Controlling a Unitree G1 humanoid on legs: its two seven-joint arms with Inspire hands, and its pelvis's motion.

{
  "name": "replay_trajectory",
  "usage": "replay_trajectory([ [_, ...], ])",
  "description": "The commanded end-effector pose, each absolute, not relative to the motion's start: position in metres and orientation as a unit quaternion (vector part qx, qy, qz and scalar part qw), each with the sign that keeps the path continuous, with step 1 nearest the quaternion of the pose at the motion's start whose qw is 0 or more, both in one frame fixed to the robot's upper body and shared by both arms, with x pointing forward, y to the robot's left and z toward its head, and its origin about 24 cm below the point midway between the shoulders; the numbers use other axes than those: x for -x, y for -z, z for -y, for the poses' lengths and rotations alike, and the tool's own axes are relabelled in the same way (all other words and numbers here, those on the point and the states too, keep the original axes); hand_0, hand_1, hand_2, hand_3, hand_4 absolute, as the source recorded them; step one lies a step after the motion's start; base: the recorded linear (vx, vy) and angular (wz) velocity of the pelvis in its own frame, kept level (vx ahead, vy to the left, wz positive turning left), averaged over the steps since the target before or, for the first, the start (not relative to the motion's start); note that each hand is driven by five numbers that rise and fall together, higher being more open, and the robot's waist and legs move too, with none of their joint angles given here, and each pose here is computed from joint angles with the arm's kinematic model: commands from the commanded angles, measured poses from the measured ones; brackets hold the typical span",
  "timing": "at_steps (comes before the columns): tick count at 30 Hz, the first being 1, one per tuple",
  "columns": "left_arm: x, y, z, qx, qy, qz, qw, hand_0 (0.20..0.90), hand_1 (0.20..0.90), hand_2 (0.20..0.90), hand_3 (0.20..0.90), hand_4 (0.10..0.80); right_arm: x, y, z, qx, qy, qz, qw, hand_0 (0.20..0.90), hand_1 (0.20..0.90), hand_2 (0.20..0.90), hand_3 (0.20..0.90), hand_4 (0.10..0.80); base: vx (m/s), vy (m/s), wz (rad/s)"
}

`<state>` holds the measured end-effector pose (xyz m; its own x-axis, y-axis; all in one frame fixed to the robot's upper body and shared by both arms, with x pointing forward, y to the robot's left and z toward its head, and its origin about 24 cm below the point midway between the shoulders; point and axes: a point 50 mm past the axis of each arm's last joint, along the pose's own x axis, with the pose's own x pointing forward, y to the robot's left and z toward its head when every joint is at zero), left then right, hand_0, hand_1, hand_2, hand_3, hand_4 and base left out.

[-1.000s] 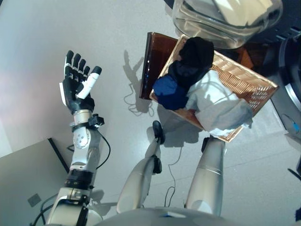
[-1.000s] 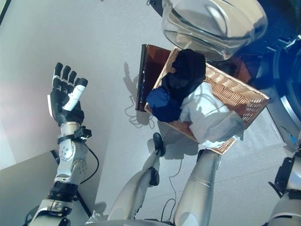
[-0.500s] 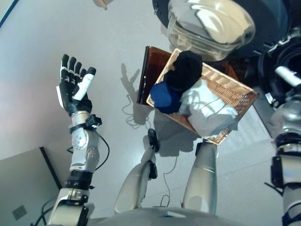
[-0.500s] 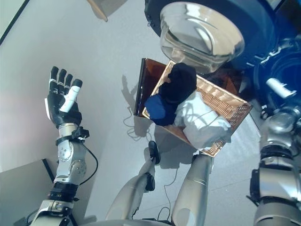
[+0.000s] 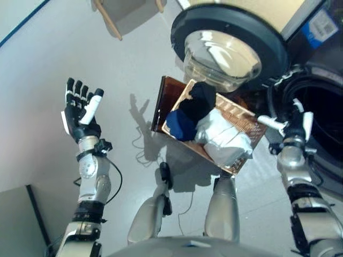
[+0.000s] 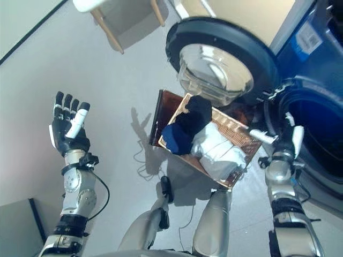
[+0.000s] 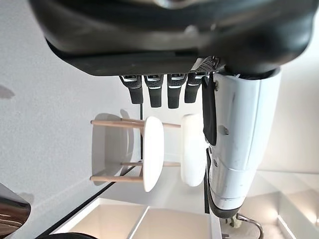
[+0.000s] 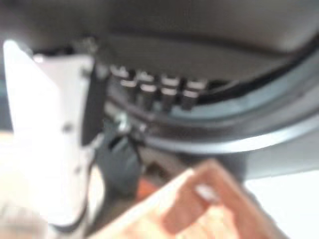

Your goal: Pick up the clothes and place them into the washing machine

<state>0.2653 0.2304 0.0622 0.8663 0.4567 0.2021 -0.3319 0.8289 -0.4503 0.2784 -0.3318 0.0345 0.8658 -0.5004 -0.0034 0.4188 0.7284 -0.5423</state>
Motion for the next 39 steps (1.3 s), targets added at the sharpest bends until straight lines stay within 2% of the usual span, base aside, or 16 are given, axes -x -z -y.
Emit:
replay_trajectory([
  [1,-0.266,-0.088,-0.25,0.167,-0.221,0.229,0.933,0.9,0.9,0.9,0.9,0.8,-0.274,-0.031,0.325,0.298,0.21,-0.063,0.929,0.9,0.9,0.9,0.9,0.8,0.0,0.0,0.0],
  [10,-0.267,-0.091,-0.244,0.168,-0.203,0.233,0.936,0.9,0.9,0.9,0.9,0.8,-0.263,0.02,0.29,0.242,0.141,-0.147,0.949,0.9,0.9,0.9,0.9,0.8,0.012,-0.011,0.06],
  [16,-0.269,-0.1,-0.235,0.192,-0.182,0.25,0.931,0.9,0.9,0.9,0.9,0.8,-0.271,0.035,0.276,0.15,0.163,-0.182,0.958,0.9,0.9,0.9,0.9,0.8,-0.015,0.011,0.07],
  [20,-0.271,-0.106,-0.227,0.203,-0.16,0.261,0.93,0.9,0.9,0.9,0.9,0.8,-0.278,0.037,0.278,0.151,0.174,-0.204,0.951,0.9,0.9,0.9,0.9,0.8,-0.014,0.019,0.16],
  [31,-0.267,-0.109,-0.231,0.206,-0.164,0.272,0.926,0.9,0.9,0.9,0.9,0.8,-0.29,0.017,0.286,0.097,0.206,-0.158,0.961,0.9,0.9,0.9,0.9,0.8,-0.001,-0.007,0.09],
  [39,-0.272,-0.112,-0.218,0.22,-0.134,0.273,0.927,0.9,0.9,0.9,0.9,0.8,-0.308,0.01,0.254,0.068,0.127,-0.133,0.981,0.9,0.9,0.9,0.9,0.8,0.007,0.009,0.04],
])
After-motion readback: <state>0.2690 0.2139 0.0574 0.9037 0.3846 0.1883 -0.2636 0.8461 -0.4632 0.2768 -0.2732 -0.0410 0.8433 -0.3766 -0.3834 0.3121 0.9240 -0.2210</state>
